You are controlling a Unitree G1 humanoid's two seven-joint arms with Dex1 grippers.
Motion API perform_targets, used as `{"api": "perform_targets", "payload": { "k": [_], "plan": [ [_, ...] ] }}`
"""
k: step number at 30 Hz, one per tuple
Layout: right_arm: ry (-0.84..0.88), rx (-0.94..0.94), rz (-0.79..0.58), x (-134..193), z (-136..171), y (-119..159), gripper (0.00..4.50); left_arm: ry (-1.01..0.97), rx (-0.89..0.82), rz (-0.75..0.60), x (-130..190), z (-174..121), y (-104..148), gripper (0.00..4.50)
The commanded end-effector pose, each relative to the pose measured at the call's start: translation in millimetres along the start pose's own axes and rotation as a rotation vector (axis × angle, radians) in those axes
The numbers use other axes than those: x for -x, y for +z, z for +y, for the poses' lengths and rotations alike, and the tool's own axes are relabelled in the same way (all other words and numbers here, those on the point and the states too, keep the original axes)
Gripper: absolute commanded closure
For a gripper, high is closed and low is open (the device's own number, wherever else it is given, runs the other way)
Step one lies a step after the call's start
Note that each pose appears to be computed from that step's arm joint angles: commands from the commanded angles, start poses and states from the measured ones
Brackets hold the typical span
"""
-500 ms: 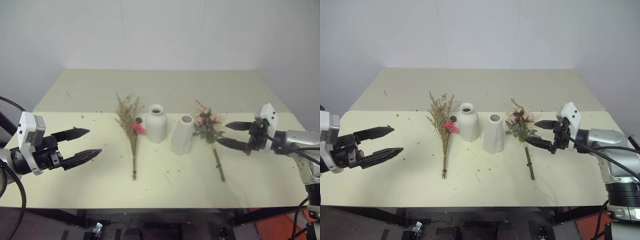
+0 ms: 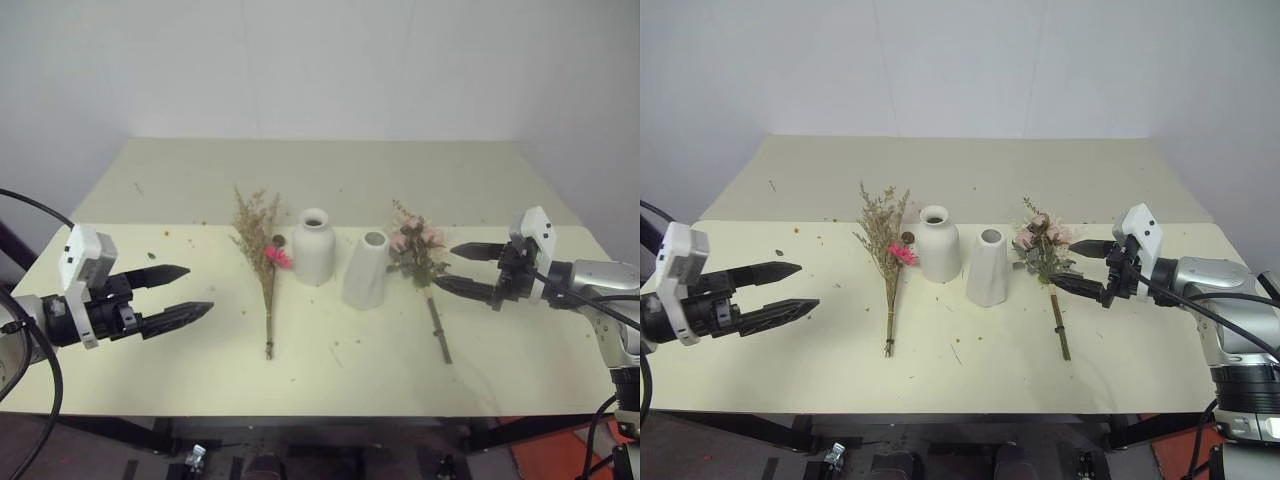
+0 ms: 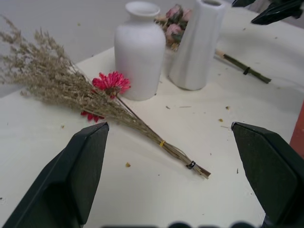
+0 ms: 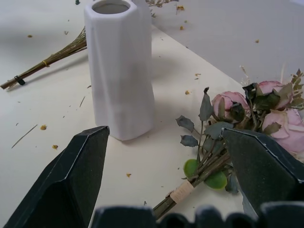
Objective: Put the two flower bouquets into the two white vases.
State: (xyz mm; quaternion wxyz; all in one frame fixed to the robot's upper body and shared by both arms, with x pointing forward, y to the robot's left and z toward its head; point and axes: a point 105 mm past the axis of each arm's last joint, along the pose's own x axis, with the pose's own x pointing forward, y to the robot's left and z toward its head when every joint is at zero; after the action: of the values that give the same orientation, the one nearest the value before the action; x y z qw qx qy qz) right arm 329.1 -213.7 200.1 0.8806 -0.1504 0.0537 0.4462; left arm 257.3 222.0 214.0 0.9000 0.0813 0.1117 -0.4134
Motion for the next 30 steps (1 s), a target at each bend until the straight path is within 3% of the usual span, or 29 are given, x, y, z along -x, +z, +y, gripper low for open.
{"api": "perform_targets", "payload": {
  "k": [1,7,11,17,21,30],
  "plan": [
    [-0.009,0.073,-0.039,3.9,-3.0,18.0,0.02,0.053,0.006,0.109,-22.0,0.5,-4.7,0.00],
    [0.001,0.087,-0.057,-1.3,-3.7,21.9,0.02,0.244,0.186,0.319,-80.2,19.7,-19.0,0.00],
    [0.015,0.106,-0.083,-0.9,-2.9,29.1,0.02,0.303,0.267,0.434,-99.1,24.2,-28.5,0.00],
    [0.027,0.139,-0.116,-1.8,-1.8,39.8,0.02,0.409,0.254,0.564,-120.0,33.3,-43.7,0.00],
    [0.082,0.183,-0.160,-0.7,6.0,53.9,0.00,0.454,0.254,0.571,-124.9,41.5,-42.9,0.84],
    [0.144,0.257,-0.219,-6.9,8.1,79.1,0.00,0.553,0.261,0.527,-121.0,61.1,-38.5,3.75]
  ]
}}
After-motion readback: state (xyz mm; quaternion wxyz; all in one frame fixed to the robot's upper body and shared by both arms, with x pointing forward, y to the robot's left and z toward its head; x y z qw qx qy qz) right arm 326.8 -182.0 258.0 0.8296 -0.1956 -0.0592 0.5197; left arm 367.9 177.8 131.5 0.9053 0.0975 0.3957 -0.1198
